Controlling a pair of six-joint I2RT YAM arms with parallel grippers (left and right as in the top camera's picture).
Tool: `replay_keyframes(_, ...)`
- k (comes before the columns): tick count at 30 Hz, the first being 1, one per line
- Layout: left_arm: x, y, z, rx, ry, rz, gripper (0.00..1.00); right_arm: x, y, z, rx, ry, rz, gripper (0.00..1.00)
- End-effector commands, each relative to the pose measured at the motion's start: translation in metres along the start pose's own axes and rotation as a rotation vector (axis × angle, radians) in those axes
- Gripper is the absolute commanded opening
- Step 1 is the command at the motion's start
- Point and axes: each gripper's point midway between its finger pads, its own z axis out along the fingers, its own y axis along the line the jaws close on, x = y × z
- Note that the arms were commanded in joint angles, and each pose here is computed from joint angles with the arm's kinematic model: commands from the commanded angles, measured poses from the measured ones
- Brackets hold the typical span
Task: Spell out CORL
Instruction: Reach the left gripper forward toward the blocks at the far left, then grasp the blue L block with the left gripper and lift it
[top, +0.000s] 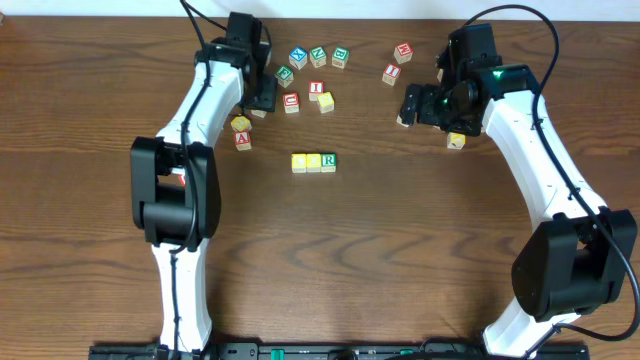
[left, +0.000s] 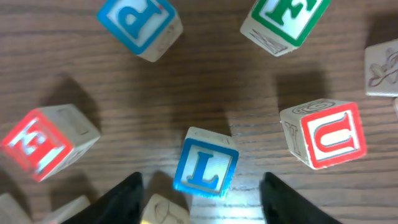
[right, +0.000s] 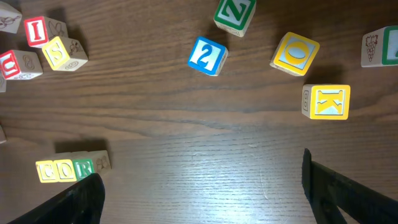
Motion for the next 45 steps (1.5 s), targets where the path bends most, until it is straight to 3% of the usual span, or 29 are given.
replay_keyframes(1,0.002,-0.005,0.013,0.000,0.015,0.024,0.56,-0.001,0.002,-0.007,-0.002,-0.014,-0.016,0.96)
replay_keyframes(20,0.007,-0.005,0.029,-0.004,0.004,0.024,0.50,0.001,0.005,-0.006,-0.003,-0.012,-0.022,0.96)
replay_keyframes(34,0.012,-0.005,0.031,-0.003,0.018,-0.003,0.36,0.004,0.003,-0.006,0.002,0.003,-0.020,0.98)
replay_keyframes(45,0.025,-0.004,0.042,-0.005,0.038,-0.014,0.36,0.007,0.002,-0.006,0.005,0.013,-0.018,0.98)
